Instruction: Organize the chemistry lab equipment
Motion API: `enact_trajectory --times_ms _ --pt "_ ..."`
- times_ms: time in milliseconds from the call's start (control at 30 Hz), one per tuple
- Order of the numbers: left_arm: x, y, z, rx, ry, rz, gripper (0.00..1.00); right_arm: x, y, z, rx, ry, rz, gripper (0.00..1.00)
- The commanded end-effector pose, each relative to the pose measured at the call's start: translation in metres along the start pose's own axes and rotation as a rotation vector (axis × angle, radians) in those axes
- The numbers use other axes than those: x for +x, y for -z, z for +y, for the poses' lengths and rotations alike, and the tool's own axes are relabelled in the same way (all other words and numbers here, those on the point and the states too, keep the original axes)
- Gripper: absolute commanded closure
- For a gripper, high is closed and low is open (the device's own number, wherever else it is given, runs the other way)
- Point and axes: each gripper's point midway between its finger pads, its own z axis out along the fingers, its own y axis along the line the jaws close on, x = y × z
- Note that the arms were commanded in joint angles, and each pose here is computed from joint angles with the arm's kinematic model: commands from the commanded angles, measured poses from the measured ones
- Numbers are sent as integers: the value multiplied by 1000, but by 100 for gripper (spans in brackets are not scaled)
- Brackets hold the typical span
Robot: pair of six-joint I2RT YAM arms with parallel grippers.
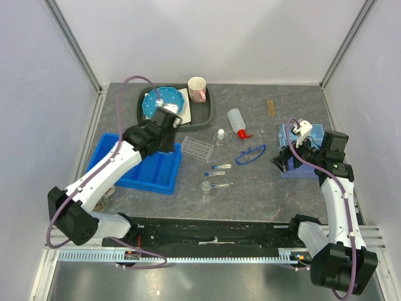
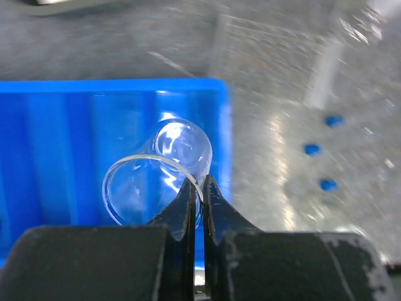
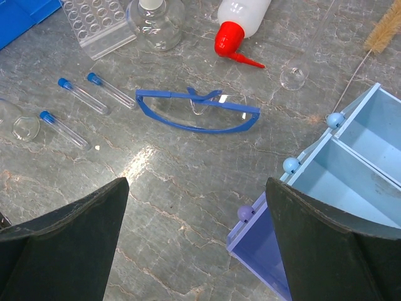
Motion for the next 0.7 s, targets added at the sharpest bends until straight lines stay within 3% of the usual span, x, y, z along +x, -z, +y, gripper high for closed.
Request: enact_trajectory --times_ms 0,167,367,667 --pt "-23 18 97 -201 72 -90 98 -12 3 2 -5 53 -31 2" --pt "-31 19 170 -337 242 -169 98 -12 3 3 -9 56 -32 2" --pt "-36 8 226 -451 421 -233 98 -11 2 6 -25 52 -28 2" --pt "-3 -31 287 -571 568 -136 98 -13 1 12 -53 59 -32 2"
